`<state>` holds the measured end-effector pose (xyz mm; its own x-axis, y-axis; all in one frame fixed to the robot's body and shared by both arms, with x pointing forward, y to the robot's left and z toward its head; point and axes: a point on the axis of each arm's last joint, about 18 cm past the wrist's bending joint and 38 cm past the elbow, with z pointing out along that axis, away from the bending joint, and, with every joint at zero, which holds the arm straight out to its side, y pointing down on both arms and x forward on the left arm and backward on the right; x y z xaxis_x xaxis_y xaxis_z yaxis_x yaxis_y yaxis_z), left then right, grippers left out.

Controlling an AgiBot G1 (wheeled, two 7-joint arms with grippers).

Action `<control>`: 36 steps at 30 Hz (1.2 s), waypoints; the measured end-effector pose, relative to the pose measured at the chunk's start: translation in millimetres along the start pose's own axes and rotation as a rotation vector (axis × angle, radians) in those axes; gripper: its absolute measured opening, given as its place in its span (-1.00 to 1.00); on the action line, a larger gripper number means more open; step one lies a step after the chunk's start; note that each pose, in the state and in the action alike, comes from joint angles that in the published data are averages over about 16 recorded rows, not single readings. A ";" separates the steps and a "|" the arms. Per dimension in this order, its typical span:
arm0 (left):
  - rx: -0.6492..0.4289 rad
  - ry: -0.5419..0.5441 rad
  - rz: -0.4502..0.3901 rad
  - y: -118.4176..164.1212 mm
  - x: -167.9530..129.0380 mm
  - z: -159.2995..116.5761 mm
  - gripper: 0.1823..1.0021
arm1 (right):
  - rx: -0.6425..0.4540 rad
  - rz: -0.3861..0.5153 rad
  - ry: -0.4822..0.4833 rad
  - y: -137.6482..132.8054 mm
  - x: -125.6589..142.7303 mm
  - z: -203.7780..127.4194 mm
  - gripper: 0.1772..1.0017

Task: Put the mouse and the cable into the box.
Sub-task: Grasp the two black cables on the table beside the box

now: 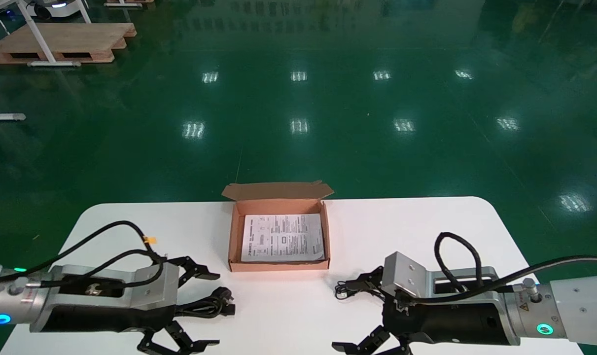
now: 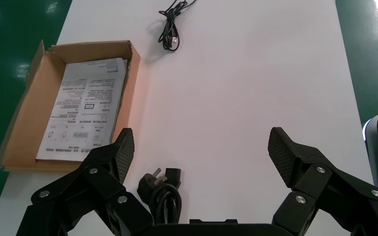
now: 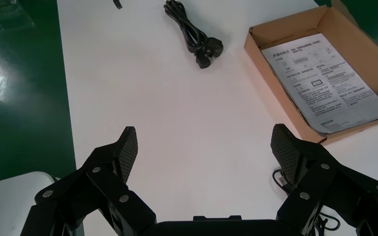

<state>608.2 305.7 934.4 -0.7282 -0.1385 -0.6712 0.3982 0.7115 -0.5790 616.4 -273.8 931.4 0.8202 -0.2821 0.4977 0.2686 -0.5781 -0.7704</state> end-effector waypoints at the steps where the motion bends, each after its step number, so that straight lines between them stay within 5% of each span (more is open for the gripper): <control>1: -0.002 0.000 0.001 0.3 0.2 -0.1 1.00 | 0.000 -0.001 0.000 0.0 -0.1 0.2 1.00; 20: -0.340 -0.097 0.057 58.5 -36.7 41.2 1.00 | -0.130 -0.025 0.092 15.8 33.0 56.9 1.00; 36: -0.373 -0.032 0.060 69.7 -48.1 62.9 1.00 | -0.183 0.027 0.078 36.3 40.0 74.0 1.00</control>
<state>706.2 318.7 897.2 -0.6898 -0.1059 -0.7162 0.2052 0.9201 -0.3337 696.3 -249.4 893.8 0.7822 -0.3538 0.5128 0.1452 -0.6970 -0.7022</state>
